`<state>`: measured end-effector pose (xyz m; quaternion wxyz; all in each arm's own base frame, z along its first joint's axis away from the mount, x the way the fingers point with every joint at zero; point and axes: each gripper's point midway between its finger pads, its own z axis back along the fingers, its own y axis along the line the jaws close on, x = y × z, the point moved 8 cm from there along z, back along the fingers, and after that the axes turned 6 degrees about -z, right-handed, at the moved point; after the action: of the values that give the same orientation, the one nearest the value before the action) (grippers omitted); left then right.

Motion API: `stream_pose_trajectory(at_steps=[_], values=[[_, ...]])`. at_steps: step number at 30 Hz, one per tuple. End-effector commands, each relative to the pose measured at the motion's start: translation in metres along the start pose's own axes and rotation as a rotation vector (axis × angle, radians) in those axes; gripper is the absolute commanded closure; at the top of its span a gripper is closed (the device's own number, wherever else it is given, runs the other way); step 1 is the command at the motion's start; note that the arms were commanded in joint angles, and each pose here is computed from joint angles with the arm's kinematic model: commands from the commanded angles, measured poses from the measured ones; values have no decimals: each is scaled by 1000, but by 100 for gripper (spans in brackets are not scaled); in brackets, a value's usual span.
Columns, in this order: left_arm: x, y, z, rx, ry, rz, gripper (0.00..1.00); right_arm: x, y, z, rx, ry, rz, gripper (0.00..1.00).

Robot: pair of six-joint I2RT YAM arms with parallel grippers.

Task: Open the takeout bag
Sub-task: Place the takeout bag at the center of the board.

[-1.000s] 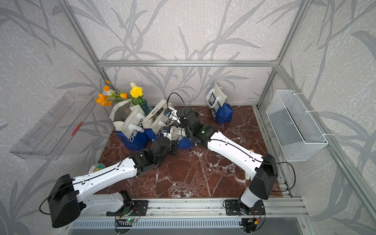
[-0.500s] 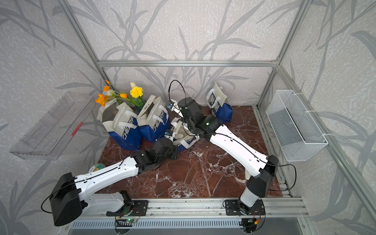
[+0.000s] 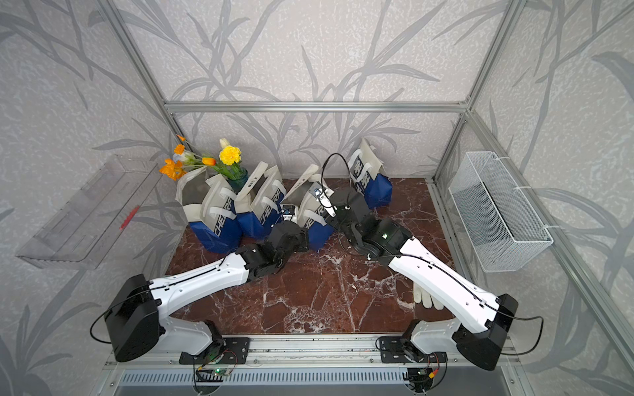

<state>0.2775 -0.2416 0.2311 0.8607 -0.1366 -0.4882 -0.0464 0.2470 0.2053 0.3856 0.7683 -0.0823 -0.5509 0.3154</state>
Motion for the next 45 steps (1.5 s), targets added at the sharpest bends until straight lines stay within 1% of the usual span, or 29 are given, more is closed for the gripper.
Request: stream_pose_trajectory(at_steps=[1, 4, 5, 6, 8, 10, 12, 14, 17, 18, 20, 22, 25, 28, 33, 37, 43, 45], values=[[29, -5, -15, 48, -147, 81, 100, -7, -13, 7, -82, -16, -100, 41], [38, -6, -28, 95, -186, 71, 100, -21, -19, 8, -88, 4, -144, 41], [41, -6, -33, 107, -195, 64, 99, -27, -21, 8, -87, 16, -164, 41], [43, -7, -37, 114, -200, 53, 92, -31, -25, 9, -85, 27, -188, 40], [47, -7, -45, 123, -199, 29, 81, -41, -31, 7, -78, 60, -237, 40], [50, -9, -51, 127, -195, -4, 70, -51, -36, 4, -44, 104, -301, 40], [51, -13, -53, 108, -190, -34, 49, -61, -41, -2, -5, 154, -387, 39], [50, -16, -54, 74, -187, -52, 37, -71, -45, -10, 29, 176, -475, 38], [46, -17, -50, 28, -181, -52, 27, -83, -52, -29, 63, 202, -620, 35], [43, -17, -49, 10, -181, -52, 21, -87, -54, -38, 78, 207, -662, 31], [38, -16, -44, -25, -187, -52, 12, -91, -57, -55, 91, 210, -739, 25], [34, -14, -39, -55, -191, -61, 5, -91, -61, -74, 97, 187, -798, 24], [29, -12, -30, -88, -196, -84, 0, -89, -65, -102, 90, 154, -859, 25], [25, -8, -21, -107, -195, -114, 0, -89, -70, -132, 68, 133, -906, 28], [21, -1, -2, -138, -228, -150, 0, -93, -80, -170, -4, 126, -916, 29], [21, 5, 13, -170, -268, -151, 0, -99, -90, -189, -55, 123, -926, 30], [18, 4, 29, -253, -293, -217, 0, -102, -99, -210, -120, 120, -882, 33], [17, 4, 31, -260, -292, -228, 0, -101, -102, -216, -134, 120, -866, 35]])
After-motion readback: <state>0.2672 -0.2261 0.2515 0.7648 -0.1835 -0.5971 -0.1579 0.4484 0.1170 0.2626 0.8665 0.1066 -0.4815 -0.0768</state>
